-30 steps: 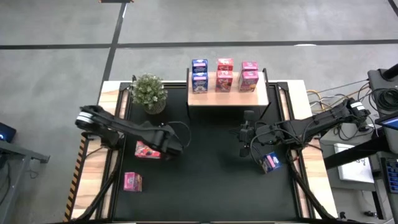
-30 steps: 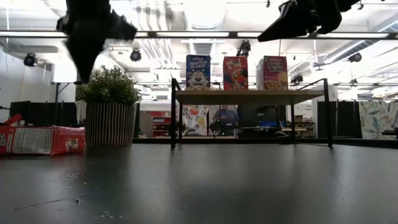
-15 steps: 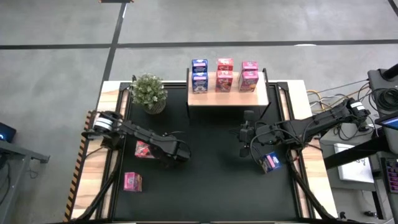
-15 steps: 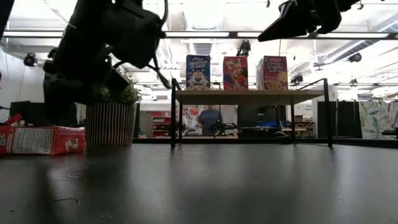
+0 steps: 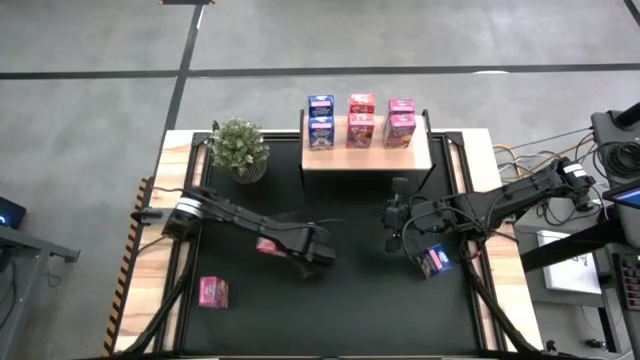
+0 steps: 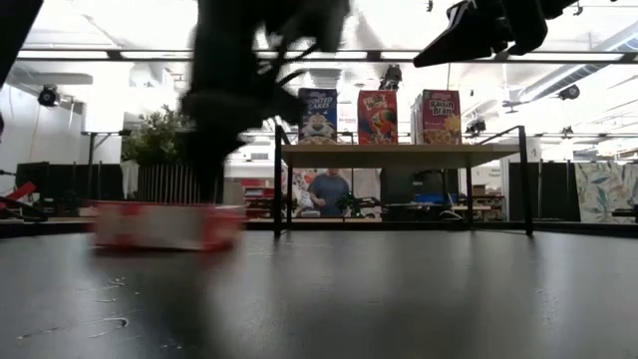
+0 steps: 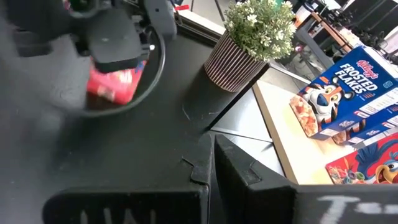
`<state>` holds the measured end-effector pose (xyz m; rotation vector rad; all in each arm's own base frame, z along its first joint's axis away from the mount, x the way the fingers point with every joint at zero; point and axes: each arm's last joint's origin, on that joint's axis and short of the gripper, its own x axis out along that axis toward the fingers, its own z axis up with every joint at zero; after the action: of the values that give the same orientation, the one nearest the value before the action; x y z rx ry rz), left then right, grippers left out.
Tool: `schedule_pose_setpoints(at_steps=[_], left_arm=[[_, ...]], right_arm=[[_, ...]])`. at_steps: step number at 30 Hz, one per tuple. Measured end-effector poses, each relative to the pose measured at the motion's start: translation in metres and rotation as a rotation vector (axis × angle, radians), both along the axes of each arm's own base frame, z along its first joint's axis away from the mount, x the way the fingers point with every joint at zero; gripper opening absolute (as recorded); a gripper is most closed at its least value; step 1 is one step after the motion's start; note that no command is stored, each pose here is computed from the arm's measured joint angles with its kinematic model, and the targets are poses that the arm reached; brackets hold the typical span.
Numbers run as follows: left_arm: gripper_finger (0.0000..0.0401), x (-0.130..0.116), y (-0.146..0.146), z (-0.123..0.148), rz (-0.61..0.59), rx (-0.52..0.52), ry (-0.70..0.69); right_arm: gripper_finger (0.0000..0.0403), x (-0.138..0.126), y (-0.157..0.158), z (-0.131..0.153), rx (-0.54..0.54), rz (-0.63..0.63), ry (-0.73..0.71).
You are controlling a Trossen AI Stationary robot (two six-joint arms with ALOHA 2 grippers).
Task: Stack cereal on shelf
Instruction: Put the red cereal box on the shelf and align it with the other red cereal box on the shelf
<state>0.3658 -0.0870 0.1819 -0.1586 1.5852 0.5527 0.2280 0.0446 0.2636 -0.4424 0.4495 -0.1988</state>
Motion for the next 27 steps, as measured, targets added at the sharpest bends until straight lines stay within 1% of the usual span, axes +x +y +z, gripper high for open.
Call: schedule_pose_setpoints(at_steps=[3,6,10,14,16,18,20,23,27], left_arm=[[0.0,0.027,-0.001,0.024,-0.13,0.066,-0.113],[0.0,0.048,-0.002,0.061,-0.269,0.144,-0.254],[0.0,0.055,-0.005,0.1,-0.468,0.202,-0.324],[0.0,0.052,-0.009,0.123,-0.624,0.229,-0.344],[0.0,0.05,-0.008,0.124,-0.672,0.232,-0.331],[0.0,0.047,-0.008,0.117,-0.707,0.215,-0.321],[0.0,0.042,-0.007,0.11,-0.723,0.218,-0.338],[0.0,0.024,-0.007,0.105,-0.738,0.235,-0.394],[0.0,-0.011,-0.001,0.09,-0.697,0.235,-0.489]], right_arm=[[0.0009,0.0,0.0,0.0,-0.001,0.0,0.004],[0.0009,-0.001,0.0,-0.002,0.001,-0.003,0.017],[0.0009,-0.002,0.0,-0.003,0.007,-0.007,0.028],[0.0009,-0.002,0.0,-0.003,0.016,-0.007,0.025],[0.0009,-0.001,0.001,-0.003,0.032,0.02,0.025],[0.0009,-0.001,0.002,-0.002,0.053,0.06,0.022],[0.0009,0.0,0.003,-0.002,0.07,0.097,0.025],[0.0009,0.0,0.005,-0.002,0.098,0.147,0.03],[0.0009,0.002,0.008,-0.004,0.189,0.194,0.033]])
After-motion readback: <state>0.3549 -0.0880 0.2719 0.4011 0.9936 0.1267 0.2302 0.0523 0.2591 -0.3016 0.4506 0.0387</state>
